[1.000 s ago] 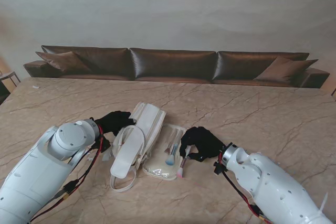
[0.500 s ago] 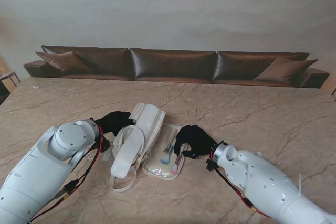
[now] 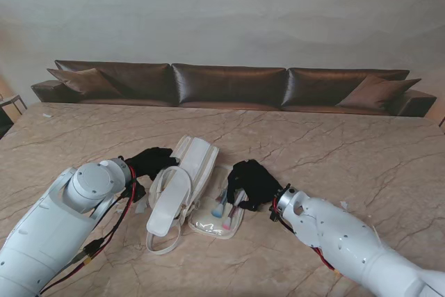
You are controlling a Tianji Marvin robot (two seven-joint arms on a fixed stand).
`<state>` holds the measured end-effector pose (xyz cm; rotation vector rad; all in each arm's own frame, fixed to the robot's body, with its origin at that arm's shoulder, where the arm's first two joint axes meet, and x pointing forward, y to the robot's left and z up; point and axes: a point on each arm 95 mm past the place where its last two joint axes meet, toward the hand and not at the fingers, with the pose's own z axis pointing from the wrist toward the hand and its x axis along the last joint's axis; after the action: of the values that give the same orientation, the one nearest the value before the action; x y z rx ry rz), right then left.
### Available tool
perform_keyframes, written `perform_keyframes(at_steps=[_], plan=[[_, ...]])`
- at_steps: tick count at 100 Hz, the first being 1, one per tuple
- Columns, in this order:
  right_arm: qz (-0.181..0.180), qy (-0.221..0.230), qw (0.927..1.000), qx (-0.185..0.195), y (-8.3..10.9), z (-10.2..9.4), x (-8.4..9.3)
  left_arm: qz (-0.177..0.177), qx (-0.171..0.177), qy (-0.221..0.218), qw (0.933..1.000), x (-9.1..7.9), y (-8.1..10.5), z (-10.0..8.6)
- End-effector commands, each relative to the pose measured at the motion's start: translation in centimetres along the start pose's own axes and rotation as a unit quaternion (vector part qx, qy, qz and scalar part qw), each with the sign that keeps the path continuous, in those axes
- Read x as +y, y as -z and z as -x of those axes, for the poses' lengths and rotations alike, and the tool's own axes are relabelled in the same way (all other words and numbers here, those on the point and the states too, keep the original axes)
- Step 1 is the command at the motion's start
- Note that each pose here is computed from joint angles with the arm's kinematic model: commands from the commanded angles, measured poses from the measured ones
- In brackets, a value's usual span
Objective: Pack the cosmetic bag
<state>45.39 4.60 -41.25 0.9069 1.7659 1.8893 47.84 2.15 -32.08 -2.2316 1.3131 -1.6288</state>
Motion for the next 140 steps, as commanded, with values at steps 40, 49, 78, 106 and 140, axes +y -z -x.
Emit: perform_keyframes(at_steps=[40,49,78,106,140], plan=[[0.002,0.096,0.9935,0.061,-1.7,-1.7,0.7,0.009,0.004,0.000,0.9999,0.5,-0.1,-0.2],[-0.001,0.083,0.9943,0.068,-1.9,-1.9,0.6,0.009,0.004,0.000,1.0000,0.6,-0.1,-0.2],[-0.023,0.033,0.9954,0.088,-1.6,-2.1,-0.2,0.008,0.002,0.002,1.0000,0.5,-0.1,-0.2],[-0.025,0.002,0.9969,0.075,-1.4,-1.6,-0.4,0.007,-0.001,0.002,1.0000,0.4,-0.1,-0.3],[-0.027,-0.035,0.9975,0.055,-0.9,-1.0,-1.0,0.008,-0.001,0.001,1.0000,0.4,-0.3,-0.3]])
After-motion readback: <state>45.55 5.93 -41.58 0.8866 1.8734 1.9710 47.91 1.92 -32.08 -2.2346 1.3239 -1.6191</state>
